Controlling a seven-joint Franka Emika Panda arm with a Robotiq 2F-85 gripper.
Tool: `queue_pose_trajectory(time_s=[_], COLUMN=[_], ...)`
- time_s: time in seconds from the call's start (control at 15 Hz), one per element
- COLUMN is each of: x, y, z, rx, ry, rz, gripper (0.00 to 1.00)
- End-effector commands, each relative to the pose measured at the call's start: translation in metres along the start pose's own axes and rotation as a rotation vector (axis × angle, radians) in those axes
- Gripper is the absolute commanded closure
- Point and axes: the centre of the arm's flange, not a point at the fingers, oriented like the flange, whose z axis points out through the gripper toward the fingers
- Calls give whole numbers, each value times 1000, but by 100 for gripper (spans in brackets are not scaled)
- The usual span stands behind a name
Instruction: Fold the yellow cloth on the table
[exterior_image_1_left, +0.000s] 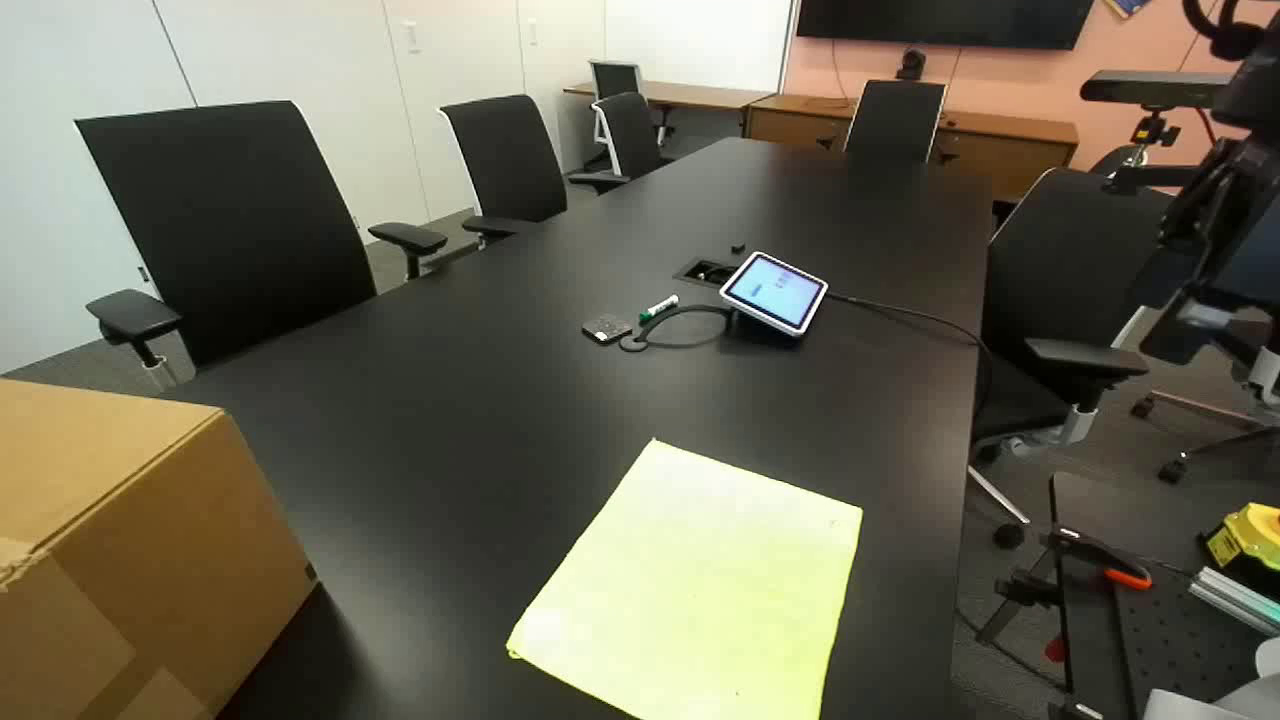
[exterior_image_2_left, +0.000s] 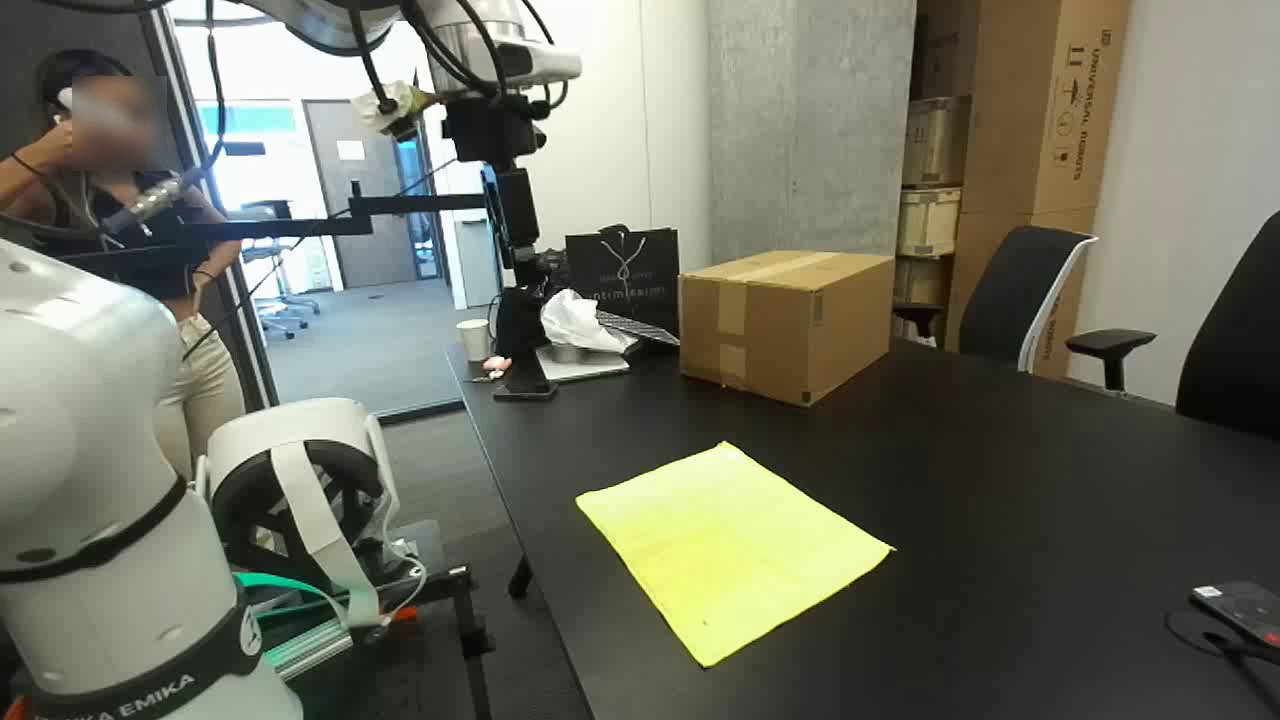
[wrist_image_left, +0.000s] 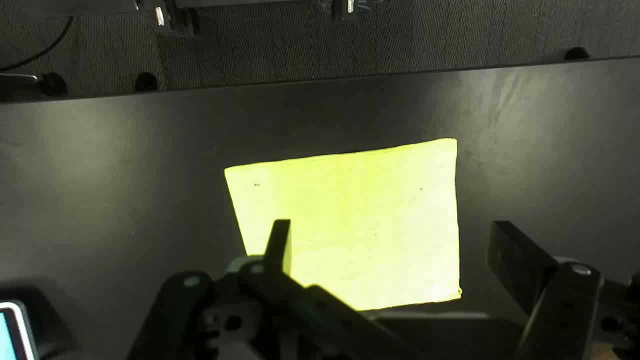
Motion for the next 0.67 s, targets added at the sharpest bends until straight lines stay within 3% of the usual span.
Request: queue_pose_trajectory(time_s=[0.0,0.6], x=[0,33], y=[0,15], z=[-3,29], rx=[2,5], ry=[7,-24], rz=[-1,-17], gripper=[0,0])
